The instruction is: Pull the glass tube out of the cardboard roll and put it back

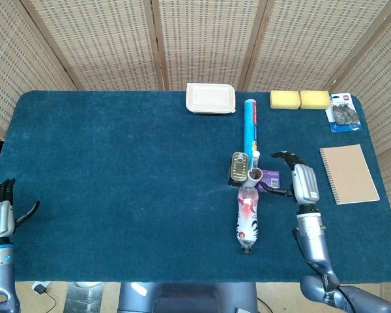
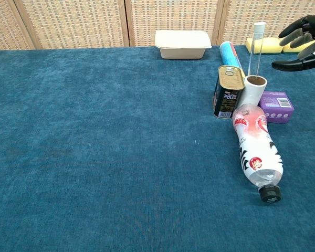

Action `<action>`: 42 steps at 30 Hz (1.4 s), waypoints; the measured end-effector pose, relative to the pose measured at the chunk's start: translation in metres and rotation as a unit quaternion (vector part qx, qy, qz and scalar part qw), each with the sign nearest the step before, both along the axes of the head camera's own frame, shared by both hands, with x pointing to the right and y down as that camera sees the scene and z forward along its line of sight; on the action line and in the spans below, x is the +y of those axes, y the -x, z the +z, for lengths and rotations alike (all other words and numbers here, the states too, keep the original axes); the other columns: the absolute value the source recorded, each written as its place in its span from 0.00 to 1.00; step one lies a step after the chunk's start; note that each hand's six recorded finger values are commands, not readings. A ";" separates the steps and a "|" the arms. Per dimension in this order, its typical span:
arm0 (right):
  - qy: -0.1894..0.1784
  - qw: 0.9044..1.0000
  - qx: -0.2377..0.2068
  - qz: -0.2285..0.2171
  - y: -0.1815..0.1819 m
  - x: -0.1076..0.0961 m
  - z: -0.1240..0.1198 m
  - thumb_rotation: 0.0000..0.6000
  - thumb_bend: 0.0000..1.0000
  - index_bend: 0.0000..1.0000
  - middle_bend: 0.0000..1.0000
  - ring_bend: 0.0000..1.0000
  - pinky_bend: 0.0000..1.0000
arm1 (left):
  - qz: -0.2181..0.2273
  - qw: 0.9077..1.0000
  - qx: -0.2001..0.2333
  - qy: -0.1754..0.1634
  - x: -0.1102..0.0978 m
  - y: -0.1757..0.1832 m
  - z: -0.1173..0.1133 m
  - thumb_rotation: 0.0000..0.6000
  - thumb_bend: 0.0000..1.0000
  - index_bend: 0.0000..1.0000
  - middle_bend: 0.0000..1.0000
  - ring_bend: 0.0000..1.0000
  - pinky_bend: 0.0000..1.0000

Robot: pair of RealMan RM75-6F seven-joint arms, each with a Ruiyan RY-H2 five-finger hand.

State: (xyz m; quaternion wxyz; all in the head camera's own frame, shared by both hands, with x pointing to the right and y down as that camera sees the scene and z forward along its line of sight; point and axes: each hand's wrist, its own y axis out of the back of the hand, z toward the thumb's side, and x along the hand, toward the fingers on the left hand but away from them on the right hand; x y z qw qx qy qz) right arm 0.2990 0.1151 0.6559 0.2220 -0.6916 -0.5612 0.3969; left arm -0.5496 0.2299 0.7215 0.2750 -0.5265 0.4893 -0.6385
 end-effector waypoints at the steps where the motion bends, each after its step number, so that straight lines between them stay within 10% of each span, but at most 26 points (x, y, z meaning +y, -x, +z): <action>1: 0.001 1.000 0.000 -0.001 0.001 -0.001 0.001 0.77 0.12 0.30 0.31 0.28 0.32 | 0.000 1.000 0.000 0.000 0.000 0.000 0.000 0.00 0.00 0.00 0.06 0.00 0.06; 36: 0.002 1.000 0.011 -0.010 0.035 -0.013 0.018 0.78 0.15 0.39 0.43 0.37 0.38 | -0.004 1.000 0.001 -0.001 0.002 0.002 -0.001 0.00 0.00 0.00 0.06 0.00 0.06; 42: 0.001 1.000 0.015 -0.009 0.038 -0.013 0.019 0.94 0.16 0.41 0.46 0.41 0.40 | -0.005 1.000 0.000 -0.001 0.002 0.002 -0.001 0.00 0.00 0.00 0.06 0.00 0.06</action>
